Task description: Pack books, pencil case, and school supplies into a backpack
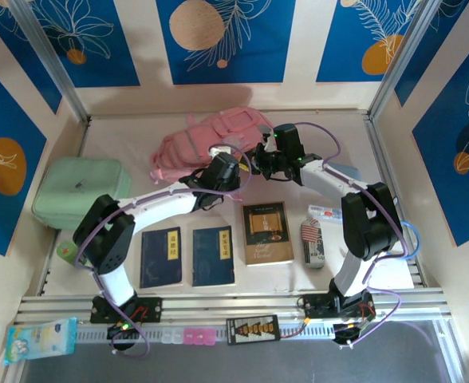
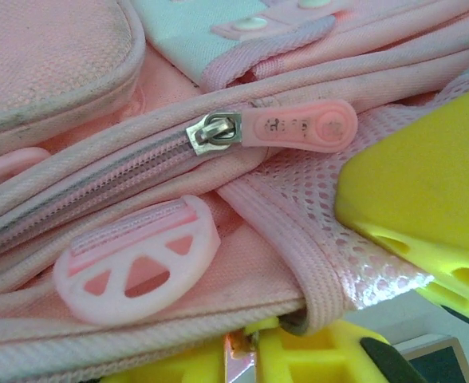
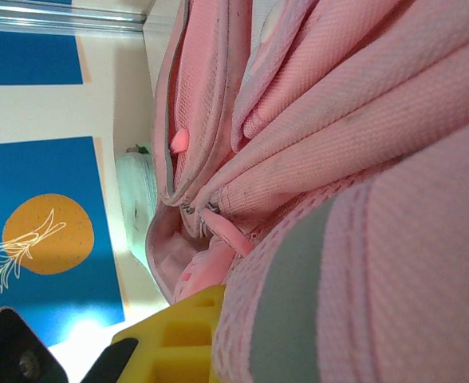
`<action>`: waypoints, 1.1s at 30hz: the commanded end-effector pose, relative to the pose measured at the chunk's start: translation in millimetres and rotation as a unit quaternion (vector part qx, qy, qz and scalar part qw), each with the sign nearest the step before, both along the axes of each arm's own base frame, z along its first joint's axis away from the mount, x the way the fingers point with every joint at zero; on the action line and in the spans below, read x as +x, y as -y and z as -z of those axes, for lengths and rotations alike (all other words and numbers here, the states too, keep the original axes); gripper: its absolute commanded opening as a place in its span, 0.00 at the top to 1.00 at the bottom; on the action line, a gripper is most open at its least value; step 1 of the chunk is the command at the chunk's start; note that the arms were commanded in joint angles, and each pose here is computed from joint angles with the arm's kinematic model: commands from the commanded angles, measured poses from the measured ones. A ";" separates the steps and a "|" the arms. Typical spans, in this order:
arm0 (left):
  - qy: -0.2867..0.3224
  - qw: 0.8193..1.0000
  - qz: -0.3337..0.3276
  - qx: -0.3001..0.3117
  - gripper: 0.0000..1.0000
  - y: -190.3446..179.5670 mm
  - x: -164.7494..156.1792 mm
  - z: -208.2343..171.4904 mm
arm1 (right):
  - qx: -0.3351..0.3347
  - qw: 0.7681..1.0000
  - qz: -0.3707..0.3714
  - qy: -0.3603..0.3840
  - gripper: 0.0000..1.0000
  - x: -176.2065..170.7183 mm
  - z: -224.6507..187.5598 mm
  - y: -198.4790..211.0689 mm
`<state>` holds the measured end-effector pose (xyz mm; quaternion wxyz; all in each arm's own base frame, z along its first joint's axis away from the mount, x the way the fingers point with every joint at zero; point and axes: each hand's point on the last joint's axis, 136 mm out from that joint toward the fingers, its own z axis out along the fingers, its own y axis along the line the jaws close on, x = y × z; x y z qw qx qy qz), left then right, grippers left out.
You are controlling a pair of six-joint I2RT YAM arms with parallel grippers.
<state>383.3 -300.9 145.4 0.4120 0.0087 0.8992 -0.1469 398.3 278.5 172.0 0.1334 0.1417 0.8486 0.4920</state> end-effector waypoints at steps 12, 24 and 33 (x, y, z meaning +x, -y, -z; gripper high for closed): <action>-0.044 0.999 -0.028 -0.014 1.00 -67.5 -38.7 6.6 | -0.022 1.000 0.013 0.014 1.00 2.1 -0.3 23.5; -0.092 0.995 -0.038 -0.030 1.00 -123.4 -60.5 35.5 | -0.028 0.999 0.008 0.015 0.99 -1.3 0.4 27.9; -0.085 0.996 -0.004 -0.039 0.71 -112.8 -53.7 38.6 | -0.019 1.000 0.005 0.014 0.99 -3.3 -3.6 22.9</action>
